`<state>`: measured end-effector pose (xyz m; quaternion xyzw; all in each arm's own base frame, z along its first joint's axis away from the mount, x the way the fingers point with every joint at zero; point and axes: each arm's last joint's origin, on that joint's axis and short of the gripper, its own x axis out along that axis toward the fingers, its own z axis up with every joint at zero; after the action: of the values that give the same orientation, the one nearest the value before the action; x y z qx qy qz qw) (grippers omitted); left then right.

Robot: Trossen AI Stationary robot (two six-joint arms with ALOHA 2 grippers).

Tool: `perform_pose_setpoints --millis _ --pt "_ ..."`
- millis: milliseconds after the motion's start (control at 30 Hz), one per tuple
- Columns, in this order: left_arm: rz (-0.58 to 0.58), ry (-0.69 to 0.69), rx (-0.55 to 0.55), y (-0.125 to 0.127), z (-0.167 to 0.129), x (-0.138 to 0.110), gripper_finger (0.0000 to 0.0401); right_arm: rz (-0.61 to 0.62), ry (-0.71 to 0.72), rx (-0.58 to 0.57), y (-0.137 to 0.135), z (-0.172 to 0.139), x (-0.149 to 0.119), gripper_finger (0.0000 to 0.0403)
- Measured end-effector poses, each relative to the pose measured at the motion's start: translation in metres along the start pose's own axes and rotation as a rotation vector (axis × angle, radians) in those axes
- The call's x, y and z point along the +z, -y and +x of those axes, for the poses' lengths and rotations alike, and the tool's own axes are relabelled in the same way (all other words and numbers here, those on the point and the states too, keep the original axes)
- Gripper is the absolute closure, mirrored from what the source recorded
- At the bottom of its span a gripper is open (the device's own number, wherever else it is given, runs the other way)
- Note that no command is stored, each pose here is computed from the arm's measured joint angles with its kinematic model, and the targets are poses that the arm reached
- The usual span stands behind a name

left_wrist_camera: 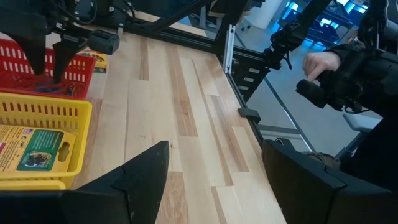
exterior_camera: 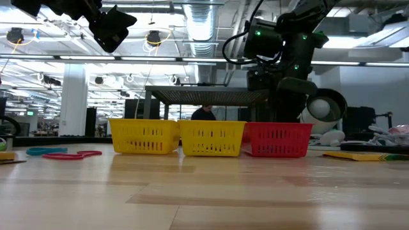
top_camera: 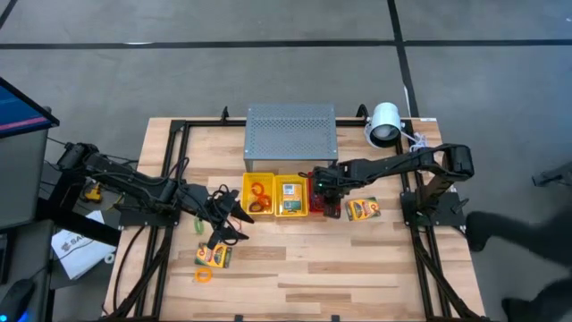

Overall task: Pick & Place Office Desk Supplies
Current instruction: Put the red rubber band into the red bin, then put the yellow crayon box into the right yellow bin

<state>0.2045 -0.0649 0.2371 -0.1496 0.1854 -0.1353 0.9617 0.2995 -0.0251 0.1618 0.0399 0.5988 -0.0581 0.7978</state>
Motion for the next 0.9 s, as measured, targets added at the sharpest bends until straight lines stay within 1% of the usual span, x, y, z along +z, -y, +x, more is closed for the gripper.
perform_pose_setpoints --millis 200,367,567,900 --pt "0.0 0.0 0.0 0.0 0.0 0.0 0.0147 0.001 0.005 0.0 0.0 0.0 0.0 0.0237" --pt "0.0 0.0 0.0 0.0 0.0 0.0 0.0147 -0.001 0.013 0.0 0.0 0.0 0.001 0.0203" --pt "0.0 0.0 0.0 0.0 0.0 0.0 0.0147 -0.011 0.033 -0.002 0.0 -0.007 0.009 0.0189" --pt "0.0 0.0 0.0 0.0 0.0 0.0 0.0147 -0.038 0.038 -0.029 0.0 -0.026 0.023 0.0193"
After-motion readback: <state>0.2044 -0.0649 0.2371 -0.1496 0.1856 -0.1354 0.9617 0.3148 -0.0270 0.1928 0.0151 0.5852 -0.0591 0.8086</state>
